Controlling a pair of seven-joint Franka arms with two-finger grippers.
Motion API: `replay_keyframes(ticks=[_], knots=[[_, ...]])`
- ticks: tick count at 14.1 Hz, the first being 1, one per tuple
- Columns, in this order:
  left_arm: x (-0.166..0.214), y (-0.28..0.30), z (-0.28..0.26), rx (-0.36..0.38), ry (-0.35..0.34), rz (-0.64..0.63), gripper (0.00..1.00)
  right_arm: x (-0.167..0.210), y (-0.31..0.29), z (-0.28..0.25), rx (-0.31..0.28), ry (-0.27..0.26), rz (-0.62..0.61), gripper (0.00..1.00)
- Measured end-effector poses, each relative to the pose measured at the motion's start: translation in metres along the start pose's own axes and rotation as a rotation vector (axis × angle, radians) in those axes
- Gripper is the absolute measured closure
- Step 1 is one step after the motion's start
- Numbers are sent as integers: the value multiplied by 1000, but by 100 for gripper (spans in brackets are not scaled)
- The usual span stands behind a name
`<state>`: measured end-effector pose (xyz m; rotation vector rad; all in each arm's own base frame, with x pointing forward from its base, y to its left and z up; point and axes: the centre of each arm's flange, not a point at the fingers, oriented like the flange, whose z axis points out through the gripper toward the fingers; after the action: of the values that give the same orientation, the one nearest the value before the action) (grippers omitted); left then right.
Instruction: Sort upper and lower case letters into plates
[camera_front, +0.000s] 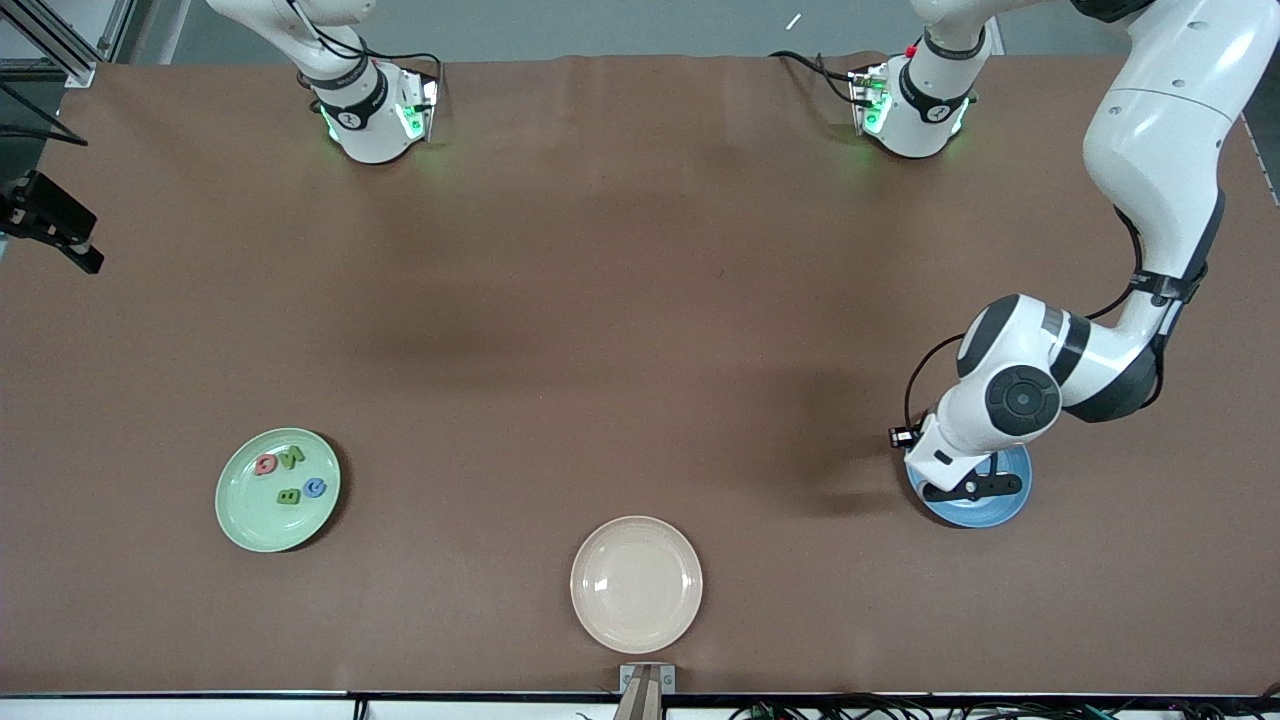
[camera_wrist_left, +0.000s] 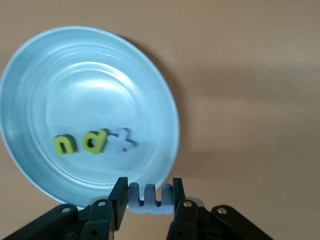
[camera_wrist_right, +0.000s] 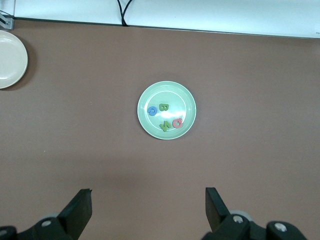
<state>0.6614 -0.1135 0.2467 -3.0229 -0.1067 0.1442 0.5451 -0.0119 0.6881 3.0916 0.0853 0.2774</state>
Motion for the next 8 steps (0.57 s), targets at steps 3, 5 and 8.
replay_keyframes(ticks=[3, 5, 8], knots=[[5, -22, 4, 9, -1, 22, 59, 3, -1, 8, 2, -14, -1, 0], [7, -28, 5, 44, 16, 38, 59, 6, -1, 15, 4, -26, 0, 0], [11, -37, 2, 44, 31, 39, 33, 2, 2, 28, 9, -99, 6, 0]])
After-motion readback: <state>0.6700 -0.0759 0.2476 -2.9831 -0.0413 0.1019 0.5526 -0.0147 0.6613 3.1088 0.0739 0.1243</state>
